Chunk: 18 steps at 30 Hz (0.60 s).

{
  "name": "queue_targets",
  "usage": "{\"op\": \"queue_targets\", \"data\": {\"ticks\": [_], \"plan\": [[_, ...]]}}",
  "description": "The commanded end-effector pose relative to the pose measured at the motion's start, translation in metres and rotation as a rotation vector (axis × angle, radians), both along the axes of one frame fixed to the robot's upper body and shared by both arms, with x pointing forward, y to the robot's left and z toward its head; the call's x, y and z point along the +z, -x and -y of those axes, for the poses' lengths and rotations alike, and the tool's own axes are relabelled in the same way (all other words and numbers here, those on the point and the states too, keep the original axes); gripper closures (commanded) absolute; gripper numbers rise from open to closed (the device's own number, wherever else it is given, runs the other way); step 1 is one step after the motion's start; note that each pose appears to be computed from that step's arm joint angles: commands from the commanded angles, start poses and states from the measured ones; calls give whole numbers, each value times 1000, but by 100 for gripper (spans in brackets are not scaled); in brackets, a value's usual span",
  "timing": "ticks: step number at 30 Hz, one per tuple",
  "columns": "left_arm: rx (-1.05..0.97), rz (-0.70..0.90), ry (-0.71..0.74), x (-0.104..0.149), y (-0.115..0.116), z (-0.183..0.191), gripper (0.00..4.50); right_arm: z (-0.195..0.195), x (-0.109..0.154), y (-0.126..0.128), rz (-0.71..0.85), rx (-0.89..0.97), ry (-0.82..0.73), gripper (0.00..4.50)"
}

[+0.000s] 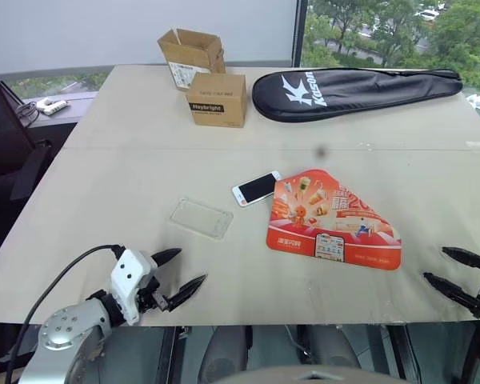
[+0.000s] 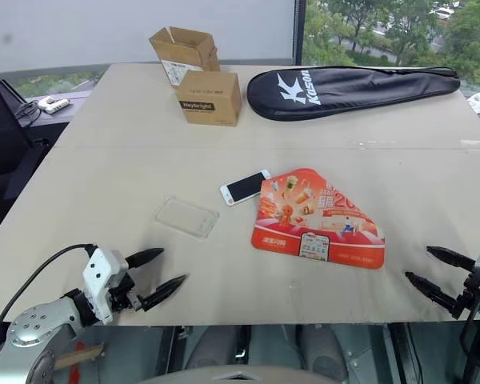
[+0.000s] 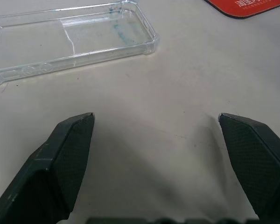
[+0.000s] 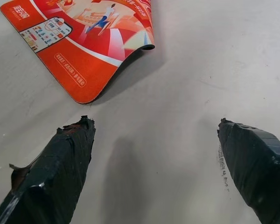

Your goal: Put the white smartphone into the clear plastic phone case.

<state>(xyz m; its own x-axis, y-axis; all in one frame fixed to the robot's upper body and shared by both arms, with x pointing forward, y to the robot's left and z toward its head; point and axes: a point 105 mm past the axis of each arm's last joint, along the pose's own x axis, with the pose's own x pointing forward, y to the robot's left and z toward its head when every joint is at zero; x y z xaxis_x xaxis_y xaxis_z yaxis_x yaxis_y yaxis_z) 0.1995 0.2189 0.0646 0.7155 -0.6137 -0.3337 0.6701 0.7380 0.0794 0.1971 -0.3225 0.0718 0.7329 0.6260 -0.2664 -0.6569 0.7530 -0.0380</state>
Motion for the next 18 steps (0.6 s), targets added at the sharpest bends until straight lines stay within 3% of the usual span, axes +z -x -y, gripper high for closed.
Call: {"op": "queue_targets", "data": {"ticks": [1,18], "plan": [[-12,10,-5,0,1,0,4,4,12,-1,58,-23,7,0],[-16,31,-2,3,-2,-3,4,1,15,-6,75,-19,-7,0]]}}
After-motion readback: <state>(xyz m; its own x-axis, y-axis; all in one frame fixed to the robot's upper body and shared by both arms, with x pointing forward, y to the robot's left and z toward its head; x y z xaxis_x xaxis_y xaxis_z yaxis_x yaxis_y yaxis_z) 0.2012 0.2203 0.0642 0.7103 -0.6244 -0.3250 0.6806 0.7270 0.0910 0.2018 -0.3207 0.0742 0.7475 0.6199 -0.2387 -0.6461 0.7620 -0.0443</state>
